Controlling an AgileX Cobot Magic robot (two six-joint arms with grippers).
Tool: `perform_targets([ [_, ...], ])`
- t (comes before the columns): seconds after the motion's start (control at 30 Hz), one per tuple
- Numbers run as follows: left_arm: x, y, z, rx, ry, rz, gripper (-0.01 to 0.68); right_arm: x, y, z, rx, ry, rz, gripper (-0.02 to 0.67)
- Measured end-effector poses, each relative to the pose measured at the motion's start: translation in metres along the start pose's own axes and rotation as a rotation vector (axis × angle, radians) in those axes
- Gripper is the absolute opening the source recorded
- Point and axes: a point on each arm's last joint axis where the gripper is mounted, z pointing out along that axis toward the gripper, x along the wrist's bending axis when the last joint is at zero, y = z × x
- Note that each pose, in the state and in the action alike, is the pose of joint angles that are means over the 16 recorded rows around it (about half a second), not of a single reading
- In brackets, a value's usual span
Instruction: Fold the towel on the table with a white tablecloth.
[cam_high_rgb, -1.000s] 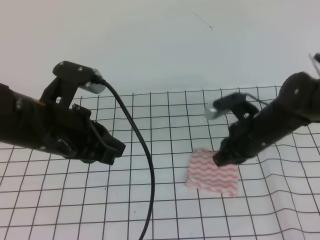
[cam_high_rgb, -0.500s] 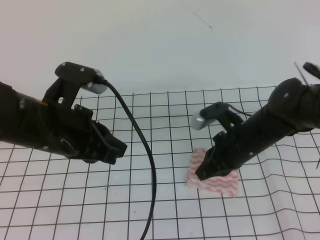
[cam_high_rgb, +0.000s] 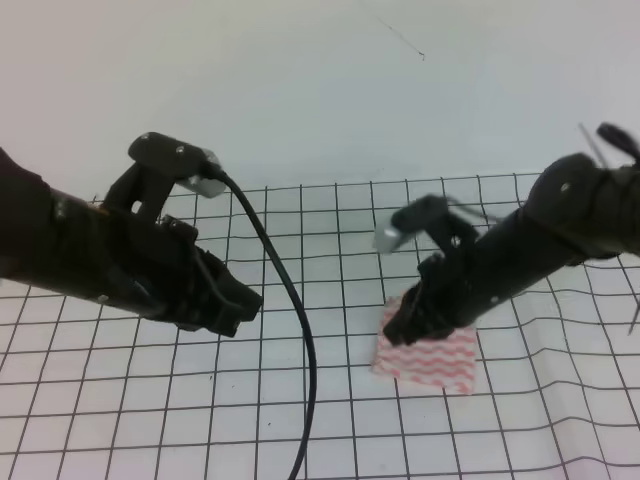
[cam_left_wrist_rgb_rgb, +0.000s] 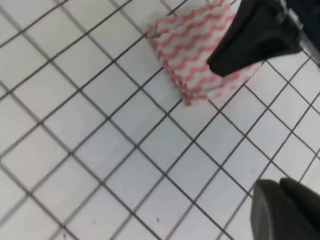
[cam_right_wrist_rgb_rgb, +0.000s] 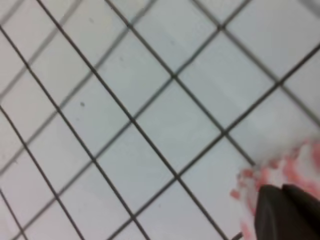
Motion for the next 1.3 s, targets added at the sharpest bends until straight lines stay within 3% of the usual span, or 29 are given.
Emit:
perform_targets([
  [0.3, 0.023, 0.008, 0.048, 0.062, -0.09, 0.047, -0.002, 0.01, 0.013, -0.051, -0.072, -0.146, 0.064, 0.002],
  [0.7, 0.049, 0.014, 0.138, 0.155, -0.251, -0.064, -0.002, -0.01, -0.016, -0.05, 0.075, -0.338, 0.187, 0.001],
  [1.3, 0.056, 0.009, 0.196, 0.205, -0.206, -0.127, -0.002, -0.036, -0.036, -0.017, 0.152, -0.365, 0.247, 0.001],
])
